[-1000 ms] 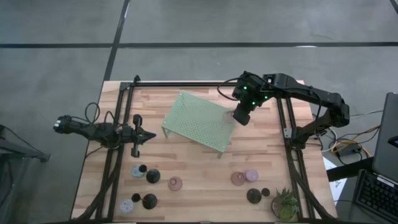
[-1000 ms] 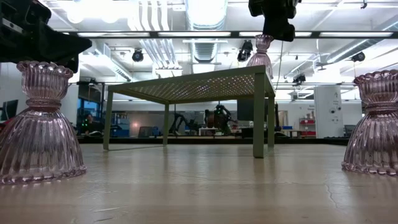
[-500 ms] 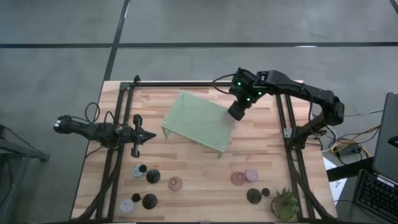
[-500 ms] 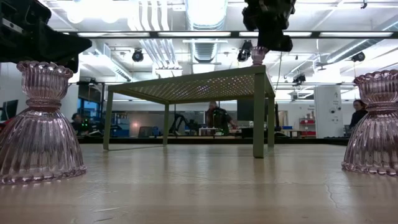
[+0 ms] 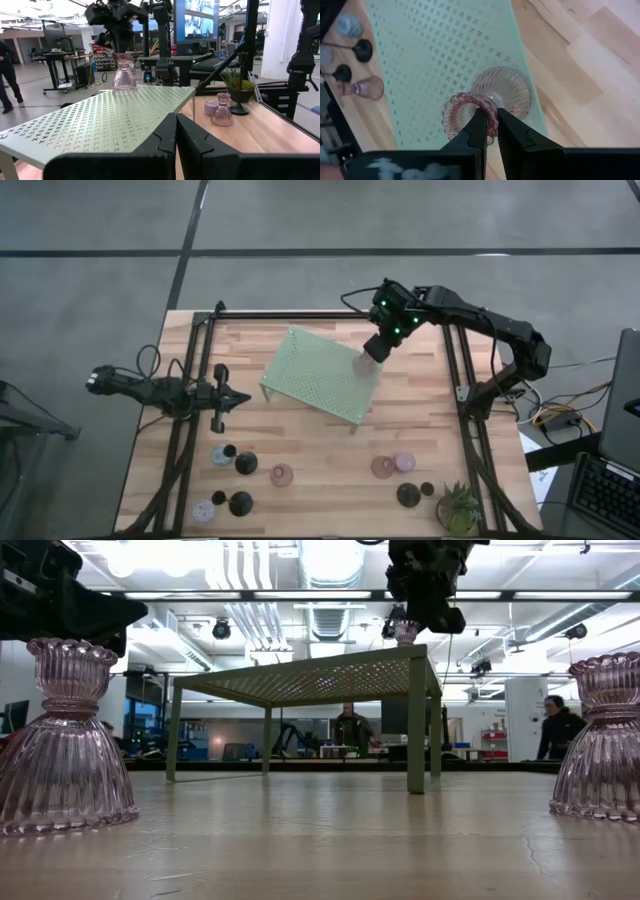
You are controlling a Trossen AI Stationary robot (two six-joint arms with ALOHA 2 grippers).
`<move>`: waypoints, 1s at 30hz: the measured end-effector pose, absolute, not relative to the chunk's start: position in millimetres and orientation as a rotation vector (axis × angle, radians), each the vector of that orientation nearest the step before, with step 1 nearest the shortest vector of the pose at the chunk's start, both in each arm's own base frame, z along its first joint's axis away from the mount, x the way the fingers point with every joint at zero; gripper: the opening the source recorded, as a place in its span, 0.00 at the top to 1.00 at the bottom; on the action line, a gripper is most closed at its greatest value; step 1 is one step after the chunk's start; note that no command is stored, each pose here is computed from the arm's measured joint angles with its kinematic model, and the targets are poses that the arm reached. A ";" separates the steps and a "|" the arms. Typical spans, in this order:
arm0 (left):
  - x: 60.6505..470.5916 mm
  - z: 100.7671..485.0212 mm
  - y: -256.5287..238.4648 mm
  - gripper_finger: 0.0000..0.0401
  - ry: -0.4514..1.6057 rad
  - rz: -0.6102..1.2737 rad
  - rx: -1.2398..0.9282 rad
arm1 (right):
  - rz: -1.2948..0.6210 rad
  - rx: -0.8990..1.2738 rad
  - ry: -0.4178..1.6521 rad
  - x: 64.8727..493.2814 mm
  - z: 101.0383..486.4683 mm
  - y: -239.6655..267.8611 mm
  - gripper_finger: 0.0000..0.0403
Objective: Pick & Place candle stick holders
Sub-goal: Put the top purple candle holder on the shelf
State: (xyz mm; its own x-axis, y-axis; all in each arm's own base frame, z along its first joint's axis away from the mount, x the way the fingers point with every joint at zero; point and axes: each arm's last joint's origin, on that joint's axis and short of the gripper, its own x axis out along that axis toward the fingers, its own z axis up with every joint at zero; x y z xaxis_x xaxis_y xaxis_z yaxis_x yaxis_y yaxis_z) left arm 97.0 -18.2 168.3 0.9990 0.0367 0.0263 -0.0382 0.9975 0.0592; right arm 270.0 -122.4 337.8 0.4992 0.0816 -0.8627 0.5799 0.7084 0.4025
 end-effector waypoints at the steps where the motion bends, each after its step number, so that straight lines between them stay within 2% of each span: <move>1: 97.0 168.2 -18.2 0.97 -0.025 0.037 0.060 | -0.343 0.758 1.023 270.6 337.1 -122.7 0.94; 17: 97.0 168.2 -18.2 0.97 -0.024 0.038 0.060 | -0.324 0.766 1.006 277.5 333.8 -125.0 0.93; 30: 97.0 168.2 -18.2 0.97 -0.025 0.038 0.060 | -0.330 0.760 1.002 278.9 332.6 -125.9 0.75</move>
